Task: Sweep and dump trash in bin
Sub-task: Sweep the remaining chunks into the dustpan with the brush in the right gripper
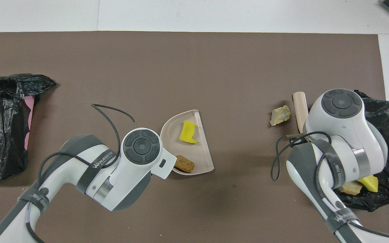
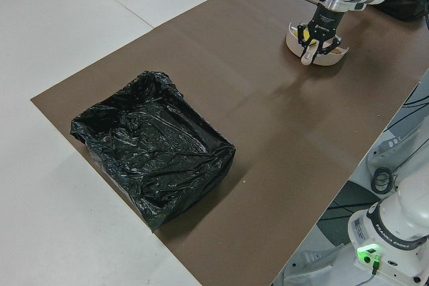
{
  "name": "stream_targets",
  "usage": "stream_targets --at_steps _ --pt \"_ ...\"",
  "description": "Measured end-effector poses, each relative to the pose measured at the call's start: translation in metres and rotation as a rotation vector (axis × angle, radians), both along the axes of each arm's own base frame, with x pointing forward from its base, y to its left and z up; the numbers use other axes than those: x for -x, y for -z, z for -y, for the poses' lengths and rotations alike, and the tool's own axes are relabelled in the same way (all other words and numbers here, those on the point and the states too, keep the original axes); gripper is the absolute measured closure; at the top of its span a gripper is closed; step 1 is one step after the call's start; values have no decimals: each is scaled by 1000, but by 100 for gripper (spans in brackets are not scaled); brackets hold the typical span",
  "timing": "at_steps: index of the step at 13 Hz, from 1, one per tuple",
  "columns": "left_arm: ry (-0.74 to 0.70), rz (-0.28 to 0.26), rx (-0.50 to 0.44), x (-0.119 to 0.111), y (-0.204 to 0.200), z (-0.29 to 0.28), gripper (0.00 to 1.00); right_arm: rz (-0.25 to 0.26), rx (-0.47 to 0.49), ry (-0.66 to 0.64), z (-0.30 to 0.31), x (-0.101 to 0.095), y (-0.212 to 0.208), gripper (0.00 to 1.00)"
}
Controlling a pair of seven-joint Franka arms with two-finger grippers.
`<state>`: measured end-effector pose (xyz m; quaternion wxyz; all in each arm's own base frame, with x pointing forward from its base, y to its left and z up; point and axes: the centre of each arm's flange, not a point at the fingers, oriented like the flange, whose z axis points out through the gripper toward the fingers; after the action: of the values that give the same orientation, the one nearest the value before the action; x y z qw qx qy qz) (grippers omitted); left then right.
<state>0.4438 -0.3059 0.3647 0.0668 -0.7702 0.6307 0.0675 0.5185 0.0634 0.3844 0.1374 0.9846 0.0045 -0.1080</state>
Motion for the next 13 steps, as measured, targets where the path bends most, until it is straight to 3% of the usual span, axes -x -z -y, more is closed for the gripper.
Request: stream_targets --at_steps 3,7,13 --pt "-9 -2 1 -2 0 -3 68 -2 -4 10 8 -5 10 74" --pt "-10 -2 1 -3 1 -3 68 -62 -46 -28 8 -3 31 74" --pt "-11 -4 1 -3 1 -3 68 -151 -214 -146 -93 31 34 74"
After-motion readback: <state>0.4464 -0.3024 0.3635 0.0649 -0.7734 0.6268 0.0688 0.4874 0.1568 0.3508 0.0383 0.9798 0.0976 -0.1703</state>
